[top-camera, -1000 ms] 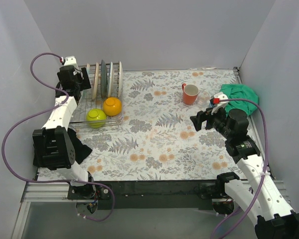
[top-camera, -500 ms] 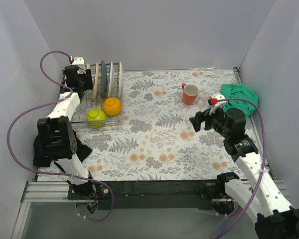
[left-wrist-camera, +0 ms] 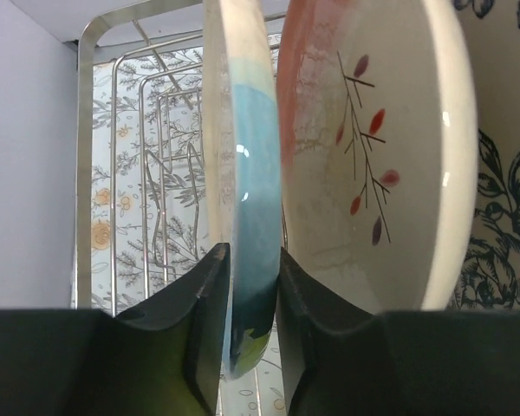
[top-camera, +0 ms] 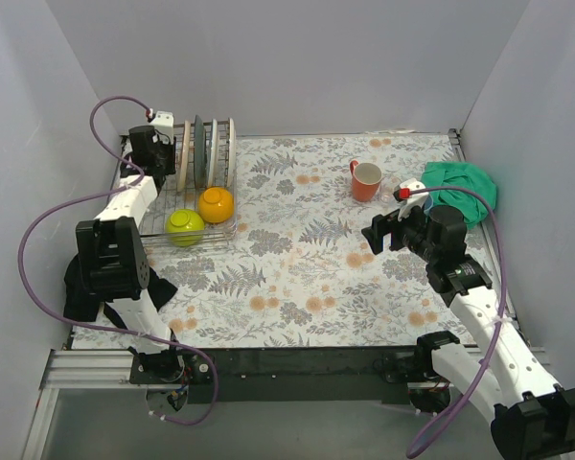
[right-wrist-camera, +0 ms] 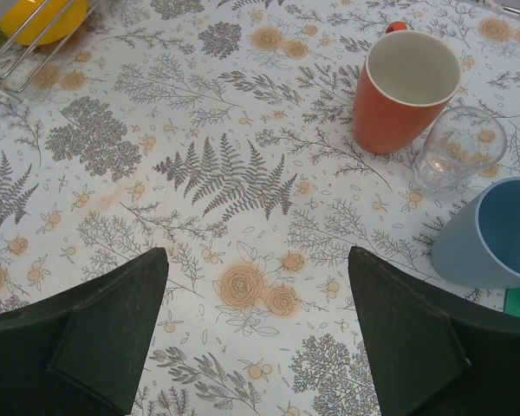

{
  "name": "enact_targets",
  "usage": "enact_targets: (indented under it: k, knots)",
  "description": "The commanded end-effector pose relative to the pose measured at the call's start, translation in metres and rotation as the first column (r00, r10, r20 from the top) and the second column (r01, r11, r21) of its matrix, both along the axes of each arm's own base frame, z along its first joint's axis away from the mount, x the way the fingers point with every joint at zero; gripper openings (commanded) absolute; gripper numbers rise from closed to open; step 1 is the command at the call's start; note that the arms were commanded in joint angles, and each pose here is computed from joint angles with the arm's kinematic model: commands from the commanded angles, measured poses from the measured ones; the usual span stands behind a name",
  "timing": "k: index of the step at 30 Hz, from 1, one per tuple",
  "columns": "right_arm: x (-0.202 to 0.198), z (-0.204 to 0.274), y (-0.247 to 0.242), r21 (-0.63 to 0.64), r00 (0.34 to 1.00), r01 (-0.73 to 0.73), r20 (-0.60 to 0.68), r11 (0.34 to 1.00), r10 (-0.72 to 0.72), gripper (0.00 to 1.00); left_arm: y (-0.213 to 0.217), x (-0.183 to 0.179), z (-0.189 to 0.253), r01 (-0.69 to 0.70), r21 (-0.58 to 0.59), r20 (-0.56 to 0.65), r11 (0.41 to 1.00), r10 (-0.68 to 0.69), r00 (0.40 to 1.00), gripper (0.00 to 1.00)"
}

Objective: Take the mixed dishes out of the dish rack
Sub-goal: Pick up the plate from the dish rack.

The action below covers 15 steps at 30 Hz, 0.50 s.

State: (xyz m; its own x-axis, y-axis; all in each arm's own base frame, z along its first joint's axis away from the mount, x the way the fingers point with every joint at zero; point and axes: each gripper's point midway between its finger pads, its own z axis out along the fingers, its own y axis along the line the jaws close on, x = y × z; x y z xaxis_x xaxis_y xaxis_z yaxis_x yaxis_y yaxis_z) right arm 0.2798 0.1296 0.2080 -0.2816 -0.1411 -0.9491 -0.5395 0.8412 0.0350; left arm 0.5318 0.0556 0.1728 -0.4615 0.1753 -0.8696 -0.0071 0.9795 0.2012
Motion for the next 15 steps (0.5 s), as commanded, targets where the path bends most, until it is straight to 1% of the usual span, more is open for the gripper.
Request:
enact_targets:
  k: [1,3,6,7,8,11,12,15]
  knots:
    - [0.005,0.013,0.004,0.003,0.998,-0.021,0.061,1.0,0.02,0.92,-0.002,0.006,0.035,0.019,0.074,0.063,0.997,-0.024,0.998,0.21]
    - [0.004,0.014,0.004,0.004,0.998,-0.02,0.062,1.0,0.02,0.92,-0.004,0.006,0.042,0.015,0.108,0.07,0.994,-0.023,0.997,0.15]
    - [0.003,0.016,0.004,0.006,0.997,-0.021,0.071,1.0,0.02,0.92,-0.004,0.003,0.057,-0.007,0.169,0.089,0.986,-0.008,0.996,0.09]
    - [0.004,0.016,0.003,0.006,0.997,-0.018,0.071,1.0,0.017,0.92,-0.004,0.003,0.062,-0.014,0.181,0.096,0.983,-0.004,0.995,0.01]
    - [0.003,0.017,0.003,0.007,0.997,-0.018,0.075,1.0,0.017,0.92,0.0,0.001,0.069,-0.036,0.197,0.107,0.98,0.015,0.994,0.0]
    - [0.002,0.019,0.003,0.009,0.997,-0.019,0.081,1.0,0.018,0.92,0.006,-0.003,0.089,-0.071,0.225,0.141,0.972,0.04,0.989,0.0]
    - [0.001,0.019,0.004,0.01,0.996,-0.025,0.081,1.0,0.024,0.92,-0.009,-0.003,0.094,-0.047,0.229,0.151,0.972,0.013,0.988,0.0]
    - [0.0,0.021,0.004,0.013,0.996,-0.027,0.09,1.0,0.025,0.92,-0.009,-0.009,0.114,-0.064,0.24,0.187,0.969,0.019,0.982,0.0]
